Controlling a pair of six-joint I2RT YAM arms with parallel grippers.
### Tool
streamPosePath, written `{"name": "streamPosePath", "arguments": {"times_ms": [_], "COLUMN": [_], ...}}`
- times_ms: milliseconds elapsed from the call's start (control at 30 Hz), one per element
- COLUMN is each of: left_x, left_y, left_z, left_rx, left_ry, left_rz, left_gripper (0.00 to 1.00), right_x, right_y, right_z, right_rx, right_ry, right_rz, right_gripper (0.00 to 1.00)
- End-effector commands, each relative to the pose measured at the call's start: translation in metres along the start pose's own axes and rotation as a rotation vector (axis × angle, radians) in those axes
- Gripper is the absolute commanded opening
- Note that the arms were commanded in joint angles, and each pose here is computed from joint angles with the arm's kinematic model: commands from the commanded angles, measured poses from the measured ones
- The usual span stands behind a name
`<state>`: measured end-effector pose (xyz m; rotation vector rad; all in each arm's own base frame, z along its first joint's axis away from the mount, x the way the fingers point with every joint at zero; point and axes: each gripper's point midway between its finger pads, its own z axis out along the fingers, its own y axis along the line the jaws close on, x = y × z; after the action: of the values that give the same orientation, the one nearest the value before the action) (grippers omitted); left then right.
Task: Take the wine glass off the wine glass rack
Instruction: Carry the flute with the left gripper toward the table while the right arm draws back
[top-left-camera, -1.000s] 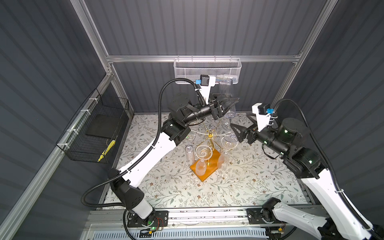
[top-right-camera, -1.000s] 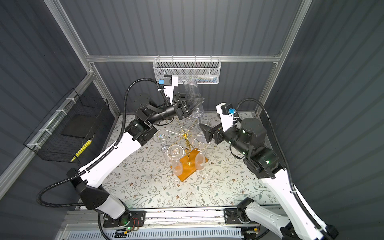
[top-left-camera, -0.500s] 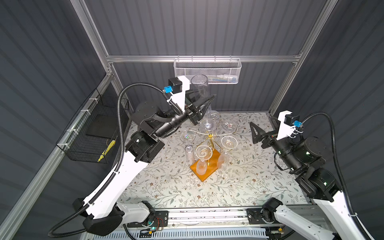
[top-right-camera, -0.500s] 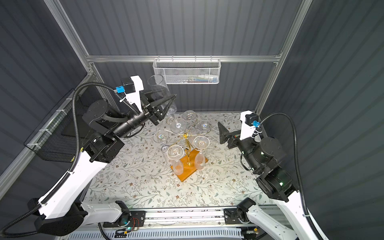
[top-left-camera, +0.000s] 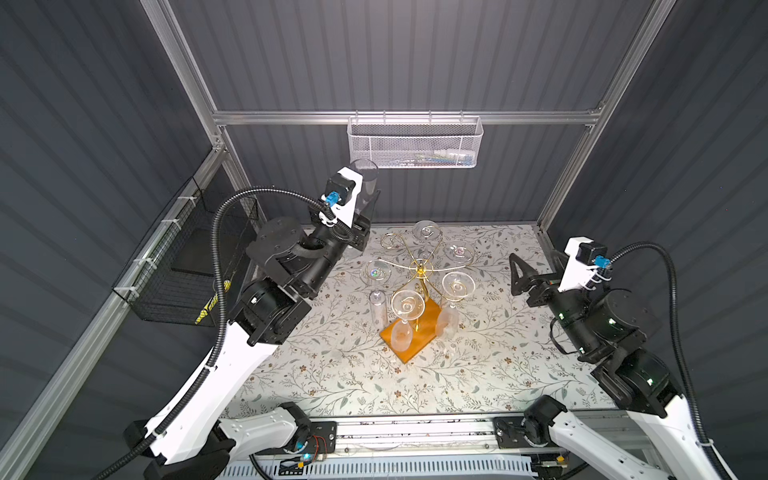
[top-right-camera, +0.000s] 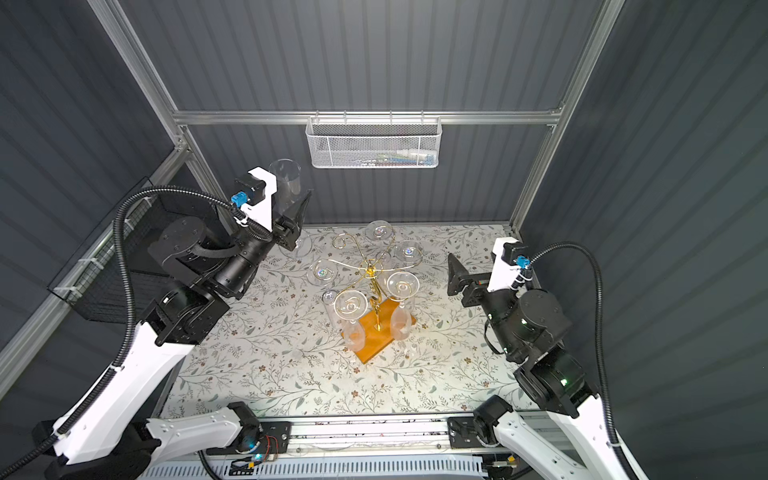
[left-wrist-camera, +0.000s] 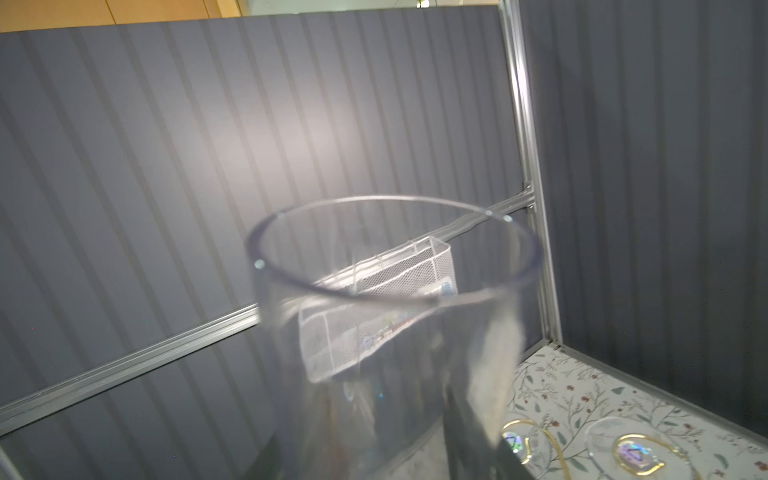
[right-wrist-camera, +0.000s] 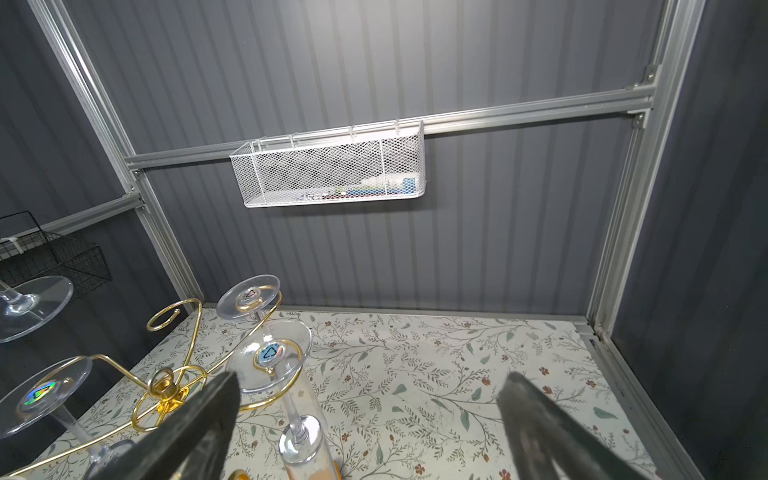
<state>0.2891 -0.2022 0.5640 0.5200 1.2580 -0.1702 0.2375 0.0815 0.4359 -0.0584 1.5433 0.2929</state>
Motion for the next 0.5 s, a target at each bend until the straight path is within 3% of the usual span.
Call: {"name": "streamPosePath", "arguments": {"times_ms": [0, 467], "left_x": [0.019, 0.086], "left_y": [0.028, 0.088], "left_z": [0.01, 0.045], "left_rx": [-0.087, -0.15], "left_ry": [0.047, 0.065], "left_rz": [0.037, -0.155], "left_gripper": [0.42, 0.42], "right_x": [0.001, 0.002], "right_y": [-0.005, -0.008], "right_z": [-0.002, -0.01], "right_rx": [0.022, 0.028], "right_ry": [-0.002, 0.0], "right_rz": [0.027, 0.046], "right_gripper": [0.99, 0.99]}}
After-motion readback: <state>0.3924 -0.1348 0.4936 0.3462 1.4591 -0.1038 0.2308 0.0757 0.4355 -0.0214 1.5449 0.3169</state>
